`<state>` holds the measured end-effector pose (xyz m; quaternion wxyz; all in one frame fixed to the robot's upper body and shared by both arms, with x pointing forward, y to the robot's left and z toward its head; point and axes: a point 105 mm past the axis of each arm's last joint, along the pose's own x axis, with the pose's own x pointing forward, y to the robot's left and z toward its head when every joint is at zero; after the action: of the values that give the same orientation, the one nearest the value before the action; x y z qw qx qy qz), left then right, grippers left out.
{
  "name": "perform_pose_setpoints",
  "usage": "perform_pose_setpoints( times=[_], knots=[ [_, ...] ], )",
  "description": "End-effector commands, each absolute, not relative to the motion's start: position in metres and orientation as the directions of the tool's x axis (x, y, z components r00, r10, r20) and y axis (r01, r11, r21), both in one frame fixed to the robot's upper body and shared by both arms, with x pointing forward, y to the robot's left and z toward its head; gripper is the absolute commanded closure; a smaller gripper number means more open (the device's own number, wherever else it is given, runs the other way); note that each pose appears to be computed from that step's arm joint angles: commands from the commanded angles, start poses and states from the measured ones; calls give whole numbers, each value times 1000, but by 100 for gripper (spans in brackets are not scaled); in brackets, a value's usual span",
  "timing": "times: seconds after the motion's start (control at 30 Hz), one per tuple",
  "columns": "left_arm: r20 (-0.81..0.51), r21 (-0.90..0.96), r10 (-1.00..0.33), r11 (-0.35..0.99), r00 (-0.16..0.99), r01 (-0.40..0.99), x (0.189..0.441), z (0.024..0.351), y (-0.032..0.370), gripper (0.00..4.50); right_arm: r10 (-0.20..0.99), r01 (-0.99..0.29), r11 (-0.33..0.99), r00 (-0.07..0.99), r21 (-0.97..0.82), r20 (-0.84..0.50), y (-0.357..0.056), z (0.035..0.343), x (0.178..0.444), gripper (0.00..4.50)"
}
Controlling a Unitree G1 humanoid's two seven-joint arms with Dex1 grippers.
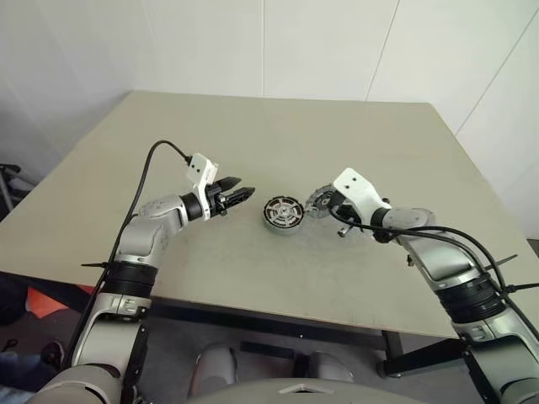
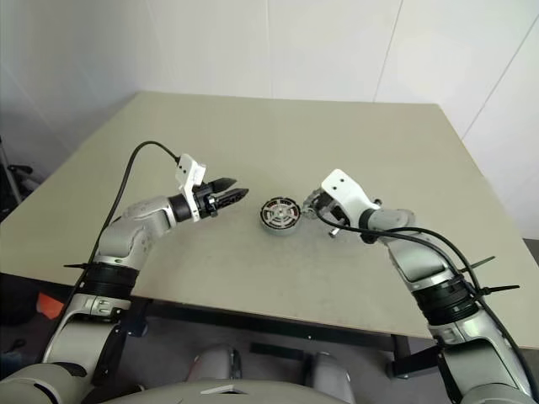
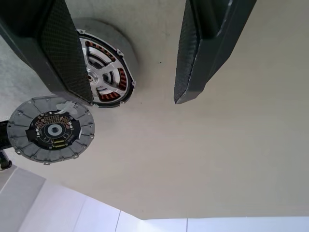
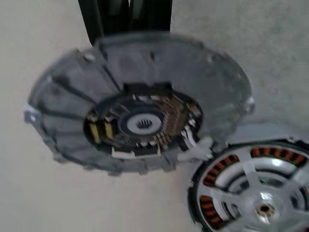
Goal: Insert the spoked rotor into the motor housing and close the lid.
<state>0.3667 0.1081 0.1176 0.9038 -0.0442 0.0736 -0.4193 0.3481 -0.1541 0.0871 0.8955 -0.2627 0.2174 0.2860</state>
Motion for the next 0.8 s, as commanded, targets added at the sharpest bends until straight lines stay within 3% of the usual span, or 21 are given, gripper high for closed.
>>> perform_pose_setpoints(
  times=[0.03,0.3,0.57,0.8],
  knots=[
    [-52,-105,-753,658,656,746,367,132,112,168,474,-631,706,759,-322,-448,-132,118,358,449],
    [-60,-112,-734,679,677,726,361,128,117,168,718,-805,566,588,-178,-374,-82,148,328,449],
    [-64,-94,-726,687,685,720,363,133,121,168,707,-815,572,546,-91,-449,-66,107,327,449],
    [-72,-86,-718,696,692,713,363,133,126,168,688,-801,594,553,-74,-470,-72,94,328,449]
  ],
)
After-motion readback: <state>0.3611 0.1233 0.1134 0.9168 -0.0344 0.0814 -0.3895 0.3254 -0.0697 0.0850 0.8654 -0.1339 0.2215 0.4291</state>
